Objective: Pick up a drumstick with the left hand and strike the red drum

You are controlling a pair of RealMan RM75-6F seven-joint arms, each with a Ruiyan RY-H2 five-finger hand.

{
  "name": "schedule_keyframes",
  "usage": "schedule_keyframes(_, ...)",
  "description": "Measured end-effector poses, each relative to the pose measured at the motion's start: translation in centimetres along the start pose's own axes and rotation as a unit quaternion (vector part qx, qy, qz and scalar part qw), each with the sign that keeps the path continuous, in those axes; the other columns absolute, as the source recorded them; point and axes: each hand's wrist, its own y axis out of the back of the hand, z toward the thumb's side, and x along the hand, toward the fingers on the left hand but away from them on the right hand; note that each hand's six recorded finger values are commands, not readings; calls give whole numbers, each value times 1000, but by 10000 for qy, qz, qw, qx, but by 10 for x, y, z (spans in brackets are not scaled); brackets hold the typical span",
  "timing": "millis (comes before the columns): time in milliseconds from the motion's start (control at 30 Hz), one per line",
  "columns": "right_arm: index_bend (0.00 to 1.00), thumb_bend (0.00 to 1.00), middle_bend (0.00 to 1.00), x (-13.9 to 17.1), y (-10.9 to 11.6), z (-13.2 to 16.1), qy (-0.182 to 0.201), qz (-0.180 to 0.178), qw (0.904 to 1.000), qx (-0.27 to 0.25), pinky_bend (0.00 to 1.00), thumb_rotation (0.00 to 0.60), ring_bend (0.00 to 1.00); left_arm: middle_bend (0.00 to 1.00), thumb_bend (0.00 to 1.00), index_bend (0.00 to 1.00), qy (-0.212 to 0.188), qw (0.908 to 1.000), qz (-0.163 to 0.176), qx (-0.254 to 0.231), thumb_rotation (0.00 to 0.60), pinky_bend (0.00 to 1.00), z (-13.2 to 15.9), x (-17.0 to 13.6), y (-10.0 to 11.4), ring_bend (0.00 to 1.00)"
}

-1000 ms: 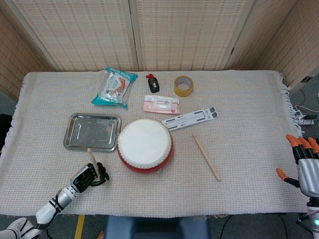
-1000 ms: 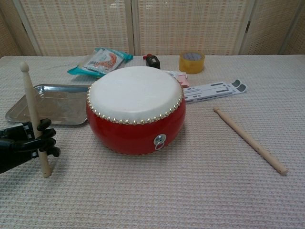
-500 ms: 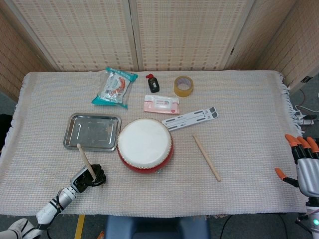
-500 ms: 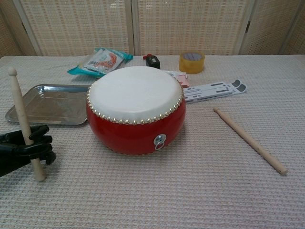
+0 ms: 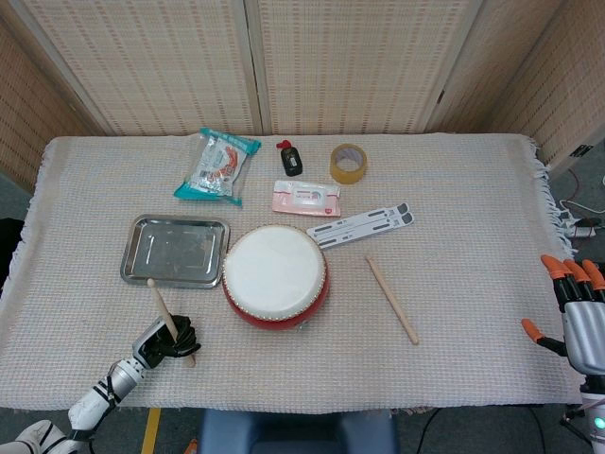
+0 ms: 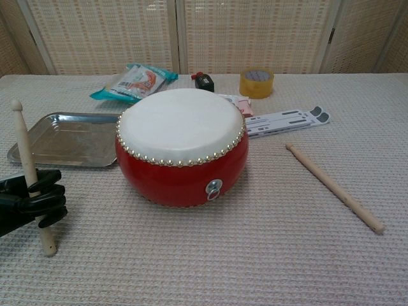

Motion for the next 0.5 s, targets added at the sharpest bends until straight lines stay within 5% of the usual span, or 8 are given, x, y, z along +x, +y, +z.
schedule_keyframes(500,0,194,112,-1,0,5,56,0,10000,-5,23,600,0,946,215,898,96,9966,-212,796,561,773,-11,-10,-15,874)
